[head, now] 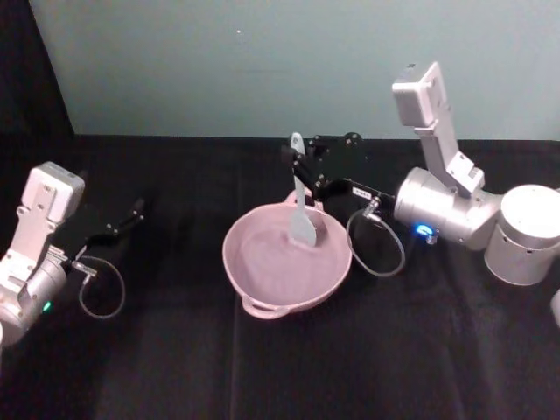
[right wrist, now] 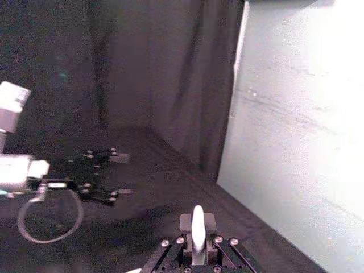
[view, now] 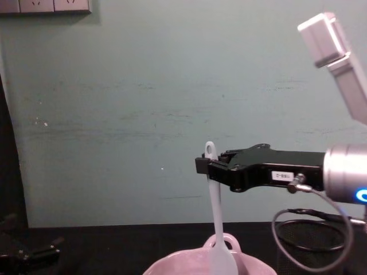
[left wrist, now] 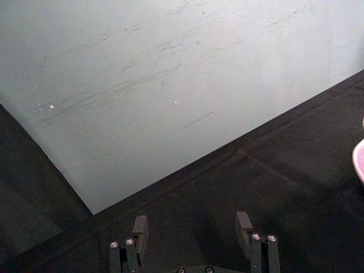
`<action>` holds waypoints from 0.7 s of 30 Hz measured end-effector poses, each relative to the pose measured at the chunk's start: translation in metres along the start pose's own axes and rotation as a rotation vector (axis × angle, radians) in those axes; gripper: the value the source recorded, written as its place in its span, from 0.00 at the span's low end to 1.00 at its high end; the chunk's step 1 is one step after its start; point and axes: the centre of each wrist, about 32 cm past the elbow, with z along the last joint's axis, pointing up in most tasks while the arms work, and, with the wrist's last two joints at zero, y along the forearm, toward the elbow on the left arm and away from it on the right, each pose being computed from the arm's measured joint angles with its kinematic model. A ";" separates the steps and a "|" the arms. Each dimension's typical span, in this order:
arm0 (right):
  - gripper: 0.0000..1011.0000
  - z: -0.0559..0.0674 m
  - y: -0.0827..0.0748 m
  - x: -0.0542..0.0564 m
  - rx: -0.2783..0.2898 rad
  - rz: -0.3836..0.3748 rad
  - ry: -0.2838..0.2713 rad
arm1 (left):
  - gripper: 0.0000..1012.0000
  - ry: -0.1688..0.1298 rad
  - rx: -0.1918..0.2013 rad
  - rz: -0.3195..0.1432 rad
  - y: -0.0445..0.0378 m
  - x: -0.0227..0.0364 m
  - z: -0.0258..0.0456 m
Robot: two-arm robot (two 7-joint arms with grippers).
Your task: Use the one hand to pick up the spoon and stir the clear water in the bowl.
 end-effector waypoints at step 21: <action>0.13 -0.004 0.000 -0.025 0.060 0.137 0.208 | 1.00 0.000 0.000 0.000 0.0000 0.0000 0.0000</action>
